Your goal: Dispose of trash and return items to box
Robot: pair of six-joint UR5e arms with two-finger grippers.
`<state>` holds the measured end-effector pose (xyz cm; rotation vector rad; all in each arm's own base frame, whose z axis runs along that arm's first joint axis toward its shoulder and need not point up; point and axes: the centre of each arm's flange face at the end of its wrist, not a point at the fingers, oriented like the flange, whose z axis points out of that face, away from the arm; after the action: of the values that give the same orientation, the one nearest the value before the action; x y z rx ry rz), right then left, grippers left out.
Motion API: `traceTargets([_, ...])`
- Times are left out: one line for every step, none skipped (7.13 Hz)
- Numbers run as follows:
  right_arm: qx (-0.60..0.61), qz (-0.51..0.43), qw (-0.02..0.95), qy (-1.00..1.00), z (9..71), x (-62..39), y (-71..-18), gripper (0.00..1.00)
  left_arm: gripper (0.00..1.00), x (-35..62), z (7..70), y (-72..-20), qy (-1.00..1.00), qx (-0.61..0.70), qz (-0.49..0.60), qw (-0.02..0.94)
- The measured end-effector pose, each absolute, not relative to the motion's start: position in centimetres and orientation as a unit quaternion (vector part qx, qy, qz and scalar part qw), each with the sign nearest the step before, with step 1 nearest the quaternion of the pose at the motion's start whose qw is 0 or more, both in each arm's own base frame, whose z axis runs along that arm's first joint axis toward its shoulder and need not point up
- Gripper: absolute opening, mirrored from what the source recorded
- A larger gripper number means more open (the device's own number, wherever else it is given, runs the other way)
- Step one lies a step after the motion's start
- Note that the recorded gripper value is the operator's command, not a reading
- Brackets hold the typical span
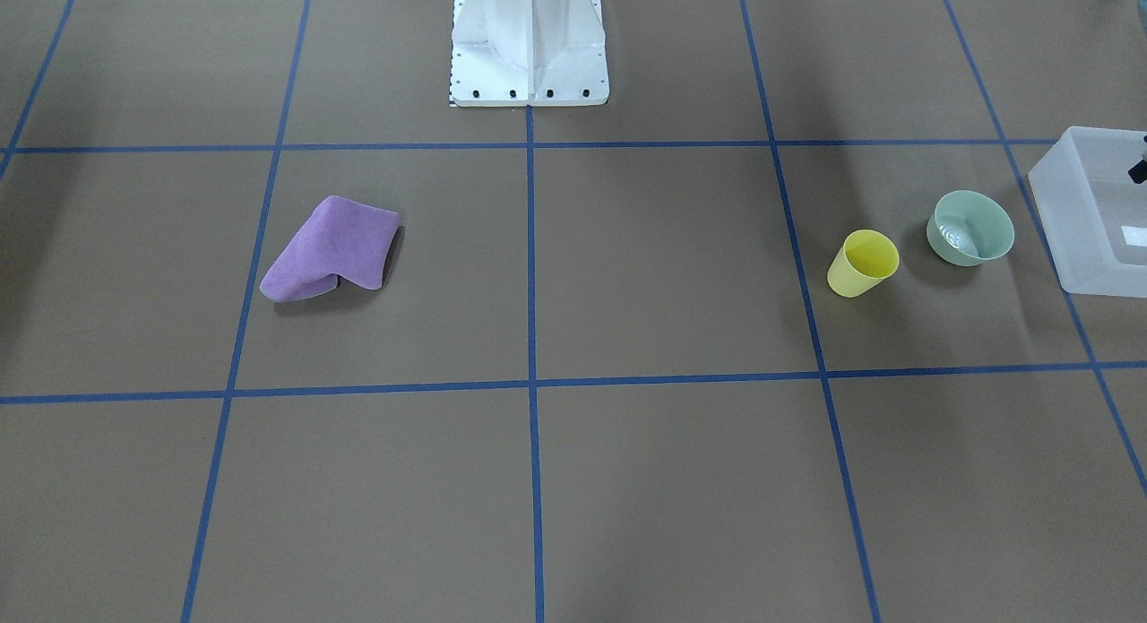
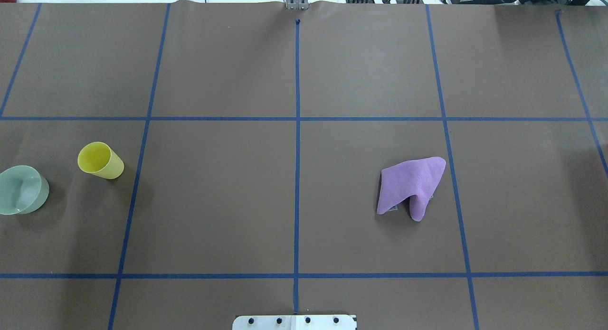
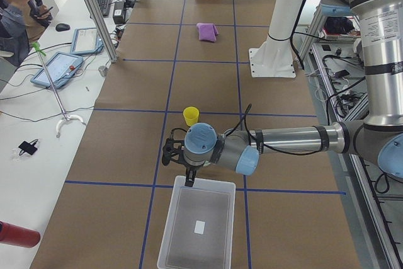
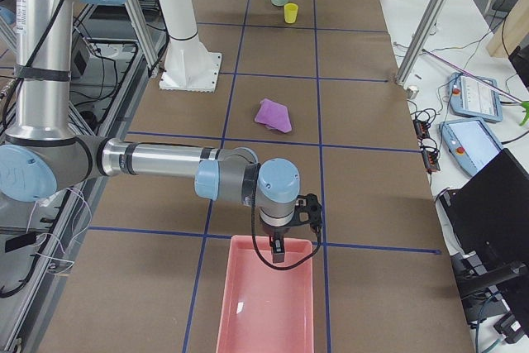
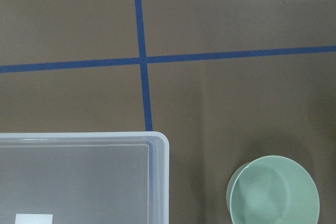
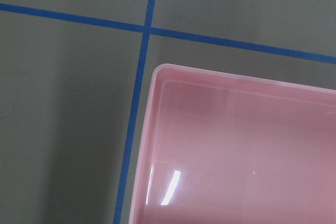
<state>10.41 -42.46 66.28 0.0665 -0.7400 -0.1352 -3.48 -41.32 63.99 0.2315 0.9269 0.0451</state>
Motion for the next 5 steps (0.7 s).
traceTargets([0.033, -0.066, 0.929, -0.363, 66.2, 10.4, -42.4, 1.0, 0.97, -3.5, 63.8, -41.4, 0.444, 0.122, 0.029, 0.887])
traceTargets([0.032, -0.065, 0.929, -0.363, 66.3, 10.3, -42.3, 1.0, 0.98, -3.4, 63.5, -41.3, 0.443, 0.137, 0.04, 0.885])
traceTargets([0.031, -0.067, 0.929, -0.363, 66.5, 10.3, -42.2, 1.0, 0.98, -3.4, 63.4, -41.1, 0.444, 0.143, 0.039, 0.883])
traceTargets([0.031, -0.069, 0.929, -0.363, 66.6, 10.3, -42.1, 1.0, 0.98, -3.0, 63.4, -41.1, 0.448, 0.136, 0.028, 0.883])
traceTargets([0.031, -0.07, 0.929, -0.363, 66.6, 10.3, -42.1, 1.0, 0.98, -1.9, 62.9, -41.6, 0.451, 0.128, 0.023, 0.883])
